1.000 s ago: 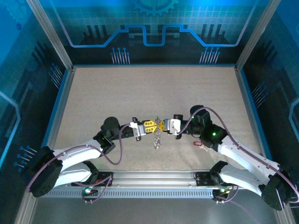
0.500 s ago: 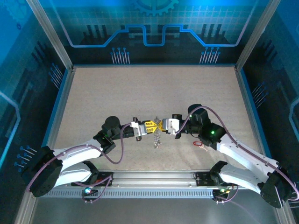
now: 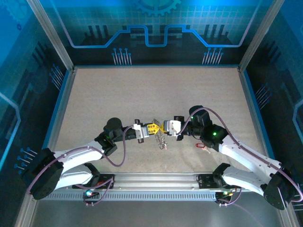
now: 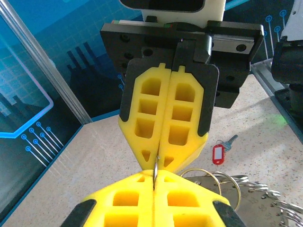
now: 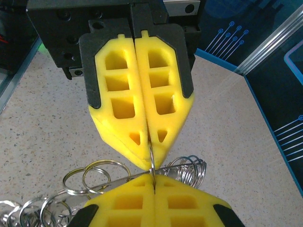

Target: Put the keys on the keyring

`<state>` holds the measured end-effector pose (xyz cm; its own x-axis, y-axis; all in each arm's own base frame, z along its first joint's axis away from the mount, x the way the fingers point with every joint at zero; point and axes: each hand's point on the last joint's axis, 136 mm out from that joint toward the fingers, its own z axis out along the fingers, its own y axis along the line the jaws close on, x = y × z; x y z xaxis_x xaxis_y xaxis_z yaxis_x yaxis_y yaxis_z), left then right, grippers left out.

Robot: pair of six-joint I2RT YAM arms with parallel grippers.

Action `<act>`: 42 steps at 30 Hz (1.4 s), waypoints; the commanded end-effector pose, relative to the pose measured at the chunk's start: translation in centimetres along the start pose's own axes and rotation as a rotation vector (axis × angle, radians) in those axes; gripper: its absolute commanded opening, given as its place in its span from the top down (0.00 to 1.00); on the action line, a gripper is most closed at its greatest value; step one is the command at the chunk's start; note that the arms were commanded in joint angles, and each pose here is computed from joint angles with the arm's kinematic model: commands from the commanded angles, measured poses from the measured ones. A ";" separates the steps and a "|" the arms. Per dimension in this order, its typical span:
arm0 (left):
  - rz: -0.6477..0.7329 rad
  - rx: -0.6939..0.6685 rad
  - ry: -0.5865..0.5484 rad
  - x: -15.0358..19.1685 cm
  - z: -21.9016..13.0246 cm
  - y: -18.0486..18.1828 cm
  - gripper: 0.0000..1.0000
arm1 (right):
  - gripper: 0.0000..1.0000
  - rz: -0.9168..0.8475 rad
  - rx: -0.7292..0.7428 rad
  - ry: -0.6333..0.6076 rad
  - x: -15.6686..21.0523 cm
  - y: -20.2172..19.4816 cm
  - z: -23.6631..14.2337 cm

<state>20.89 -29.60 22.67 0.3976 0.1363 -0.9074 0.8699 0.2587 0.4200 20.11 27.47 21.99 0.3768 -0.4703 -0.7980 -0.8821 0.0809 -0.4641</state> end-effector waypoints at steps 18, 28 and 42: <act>-0.055 -0.147 -0.017 -0.6 -0.8 2.2 1.00 | 0.48 1.209 0.826 0.242 10.9 -8.3 -10.4; -0.114 -0.174 0.006 0.2 -0.7 2.6 1.00 | 0.54 1.745 0.817 0.584 20.2 0.4 -12.2; -0.123 -0.202 0.032 0.8 -0.6 3.2 1.00 | 0.73 2.043 0.786 0.896 25.5 8.3 -13.9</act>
<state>23.60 -28.20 21.70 0.2482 0.1574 -0.9558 0.8501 0.4378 0.2928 20.10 4.36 3.45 -0.8702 0.4827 -0.0989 0.4470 0.8577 0.2540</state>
